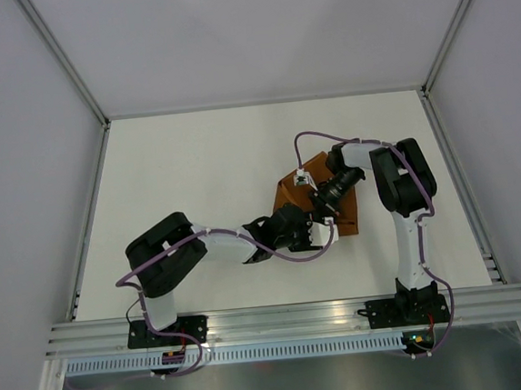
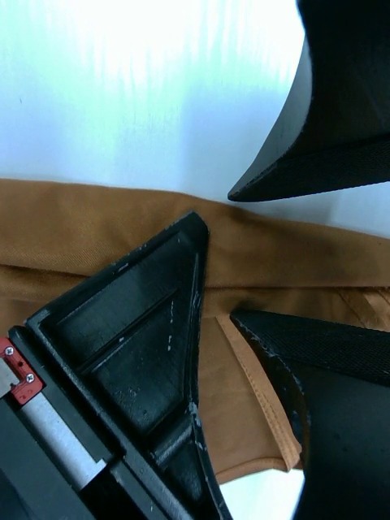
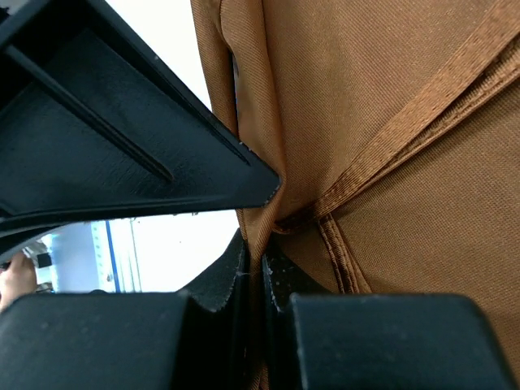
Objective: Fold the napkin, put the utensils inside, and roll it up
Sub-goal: Roll the napkin at the center of the board.
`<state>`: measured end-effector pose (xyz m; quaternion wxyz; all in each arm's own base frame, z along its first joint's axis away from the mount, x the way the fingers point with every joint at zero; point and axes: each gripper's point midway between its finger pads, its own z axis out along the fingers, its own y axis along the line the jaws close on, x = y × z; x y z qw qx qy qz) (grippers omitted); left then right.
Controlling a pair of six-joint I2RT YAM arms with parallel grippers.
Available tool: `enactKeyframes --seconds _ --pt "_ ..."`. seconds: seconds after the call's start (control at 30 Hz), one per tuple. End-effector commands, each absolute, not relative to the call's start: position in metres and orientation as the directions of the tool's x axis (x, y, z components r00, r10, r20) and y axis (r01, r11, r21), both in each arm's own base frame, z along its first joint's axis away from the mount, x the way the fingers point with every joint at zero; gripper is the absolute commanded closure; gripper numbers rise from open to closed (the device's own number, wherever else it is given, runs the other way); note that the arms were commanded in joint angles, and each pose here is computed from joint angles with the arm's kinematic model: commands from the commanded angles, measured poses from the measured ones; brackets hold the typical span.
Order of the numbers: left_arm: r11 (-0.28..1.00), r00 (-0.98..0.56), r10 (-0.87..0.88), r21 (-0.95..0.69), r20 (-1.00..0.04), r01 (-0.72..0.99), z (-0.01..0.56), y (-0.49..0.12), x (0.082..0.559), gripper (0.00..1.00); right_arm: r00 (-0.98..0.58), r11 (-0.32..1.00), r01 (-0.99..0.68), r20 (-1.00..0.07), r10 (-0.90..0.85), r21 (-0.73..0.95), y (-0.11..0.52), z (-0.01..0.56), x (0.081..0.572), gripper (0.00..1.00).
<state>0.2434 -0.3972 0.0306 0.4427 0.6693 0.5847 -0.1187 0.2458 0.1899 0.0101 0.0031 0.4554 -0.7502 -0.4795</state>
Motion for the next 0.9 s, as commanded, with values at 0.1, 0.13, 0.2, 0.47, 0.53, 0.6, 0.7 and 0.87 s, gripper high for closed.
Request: enactKeyframes --seconds 0.1,0.13,0.2,0.47,0.53,0.6,0.7,0.87 --pt "-0.013 0.379 0.723 0.536 -0.578 0.844 0.022 -0.396 0.254 0.39 -0.487 0.109 -0.756 -0.443 -0.753 0.646 0.171 -0.025 0.259 0.99" --pt "-0.029 0.387 0.726 0.537 -0.568 0.843 0.02 -0.396 0.254 0.39 -0.486 0.108 -0.756 -0.442 -0.754 0.646 0.171 -0.026 0.259 1.0" --pt "-0.065 0.382 0.744 0.51 -0.548 0.858 0.011 -0.392 0.249 0.4 -0.488 0.11 -0.752 -0.437 -0.755 0.65 0.17 -0.027 0.259 1.0" --pt "-0.163 0.344 0.783 0.362 -0.518 0.918 -0.019 -0.387 0.226 0.56 -0.5 0.109 -0.736 -0.427 -0.753 0.668 0.17 -0.028 0.261 1.0" --pt "-0.178 0.324 0.798 0.316 -0.508 0.932 -0.023 -0.386 0.221 0.63 -0.499 0.109 -0.738 -0.429 -0.753 0.666 0.171 -0.028 0.264 1.0" --pt "-0.19 0.306 0.802 0.266 -0.513 0.945 -0.029 -0.388 0.214 0.74 -0.5 0.118 -0.743 -0.43 -0.752 0.659 0.17 -0.028 0.266 1.0" --pt "-0.183 0.26 0.824 0.198 -0.504 0.963 -0.034 -0.389 0.208 0.84 -0.504 0.148 -0.762 -0.435 -0.746 0.63 0.17 -0.027 0.274 0.97" --pt "-0.152 0.183 0.835 0.102 -0.518 0.983 -0.035 -0.392 0.198 0.94 -0.5 0.216 -0.822 -0.484 -0.719 0.527 0.17 -0.014 0.303 0.63"
